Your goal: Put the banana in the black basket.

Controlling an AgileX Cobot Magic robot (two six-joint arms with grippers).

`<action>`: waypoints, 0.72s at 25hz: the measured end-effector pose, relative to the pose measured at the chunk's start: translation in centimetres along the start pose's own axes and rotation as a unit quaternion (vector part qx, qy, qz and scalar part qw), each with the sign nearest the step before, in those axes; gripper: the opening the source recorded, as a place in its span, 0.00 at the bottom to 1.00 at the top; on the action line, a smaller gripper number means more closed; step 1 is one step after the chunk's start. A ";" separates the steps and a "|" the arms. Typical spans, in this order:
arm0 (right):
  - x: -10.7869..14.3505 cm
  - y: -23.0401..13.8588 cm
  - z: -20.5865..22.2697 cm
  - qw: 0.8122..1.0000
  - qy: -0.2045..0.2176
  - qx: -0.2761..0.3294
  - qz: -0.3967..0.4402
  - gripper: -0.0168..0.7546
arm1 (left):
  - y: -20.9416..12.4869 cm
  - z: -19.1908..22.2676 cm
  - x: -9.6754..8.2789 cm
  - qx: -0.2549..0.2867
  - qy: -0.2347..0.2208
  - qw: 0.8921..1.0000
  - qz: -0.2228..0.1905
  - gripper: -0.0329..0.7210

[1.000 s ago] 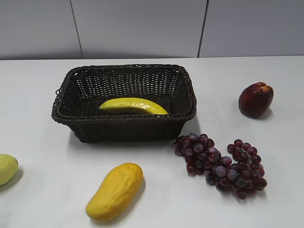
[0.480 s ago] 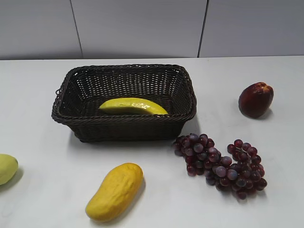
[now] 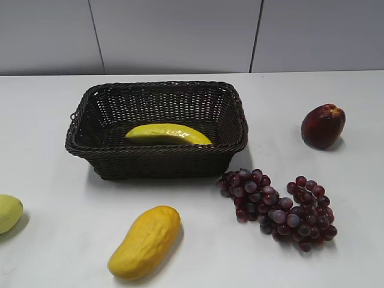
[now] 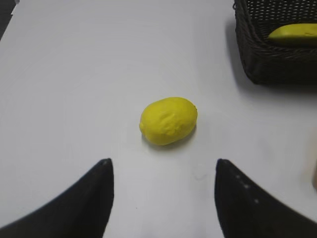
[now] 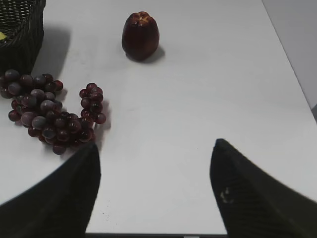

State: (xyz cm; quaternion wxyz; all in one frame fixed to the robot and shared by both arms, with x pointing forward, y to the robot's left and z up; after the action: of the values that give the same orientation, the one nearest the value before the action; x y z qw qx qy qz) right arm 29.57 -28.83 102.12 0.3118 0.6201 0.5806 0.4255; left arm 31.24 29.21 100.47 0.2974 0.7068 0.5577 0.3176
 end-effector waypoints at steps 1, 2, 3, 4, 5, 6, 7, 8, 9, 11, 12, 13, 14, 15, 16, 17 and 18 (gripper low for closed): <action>0.0 0.0 0.0 1.000 0.000 0.000 0.000 0.74 | 0.0 0.0 0.0 0.000 0.000 1.000 0.000 0.84; 0.0 0.0 0.0 1.000 0.000 0.000 0.000 0.74 | 0.0 0.0 0.0 0.000 0.000 1.000 0.000 0.81; 0.0 0.0 0.0 1.000 0.000 0.000 0.000 0.74 | 0.0 0.0 0.0 0.000 -0.001 1.000 0.000 0.79; 0.0 0.0 0.0 1.000 0.000 0.000 0.000 0.74 | 0.0 0.0 0.0 0.000 -0.001 1.000 0.000 0.77; 0.0 0.0 0.0 1.000 0.000 0.000 0.000 0.74 | 0.0 0.0 0.0 0.000 -0.001 1.000 0.000 0.75; 0.0 0.0 0.0 1.000 0.000 0.000 0.000 0.74 | 0.0 0.0 0.0 -0.001 -0.001 1.000 -0.001 0.73; 0.0 0.0 0.0 1.000 0.000 0.000 0.000 0.74 | 0.0 0.0 0.0 -0.001 -0.001 1.000 -0.001 0.71; 0.0 0.0 0.0 1.000 0.000 0.000 0.000 0.74 | 0.0 -0.1 0.0 -0.004 -0.001 1.000 -0.001 0.69; 0.0 0.0 0.0 1.000 0.000 0.000 0.000 0.74 | 0.0 -0.2 0.0 -0.009 0.000 1.000 0.000 0.68; 0.0 0.0 0.0 1.000 0.000 0.000 0.000 0.74 | 0.0 -0.6 -0.1 -0.025 0.004 1.000 0.000 0.65; 0.0 0.0 0.0 1.000 0.000 0.000 0.000 0.74 | 0.0 -0.9 -0.1 -0.037 0.006 0.999 0.001 0.63; 0.0 0.0 0.0 1.000 0.000 0.000 0.000 0.74 | -0.1 -1.2 -0.1 -0.049 0.008 0.999 0.001 0.62; 0.0 0.0 0.0 1.000 0.000 0.000 0.000 0.74 | -0.1 -1.5 -0.1 -0.059 0.010 0.998 0.002 0.61; 0.0 0.0 0.0 1.000 0.000 0.000 0.000 0.74 | -0.2 -1.8 -0.2 -0.071 0.012 0.997 0.003 0.61; 0.0 0.0 0.0 1.000 0.000 0.000 0.000 0.74 | -0.2 -2.1 -0.2 -0.080 0.014 0.997 0.003 0.60; 0.0 0.0 0.0 1.000 0.000 0.000 0.000 0.74 | -0.2 -2.1 -0.2 -0.084 0.014 0.996 0.003 0.60; 0.0 0.0 0.0 1.000 0.000 0.000 0.000 0.74 | -0.2 -2.2 -0.2 -0.085 0.014 0.996 0.003 0.60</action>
State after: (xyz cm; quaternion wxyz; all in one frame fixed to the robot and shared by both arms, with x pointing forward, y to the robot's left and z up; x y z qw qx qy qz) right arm 29.57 -28.83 102.12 0.3118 0.6201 0.5806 0.4255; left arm 29.37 29.21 101.63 0.3477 0.6759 0.5307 0.3751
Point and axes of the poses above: a point on each arm's last joint axis where the gripper is mounted, z pointing out along that axis toward the gripper, x along the wrist's bending axis when the last joint is at zero, y = z × x, the point moved 7 cm from there along z, pointing out along that axis toward the gripper, and after that the axes turned 9 degrees about z, right-handed, at the moved point
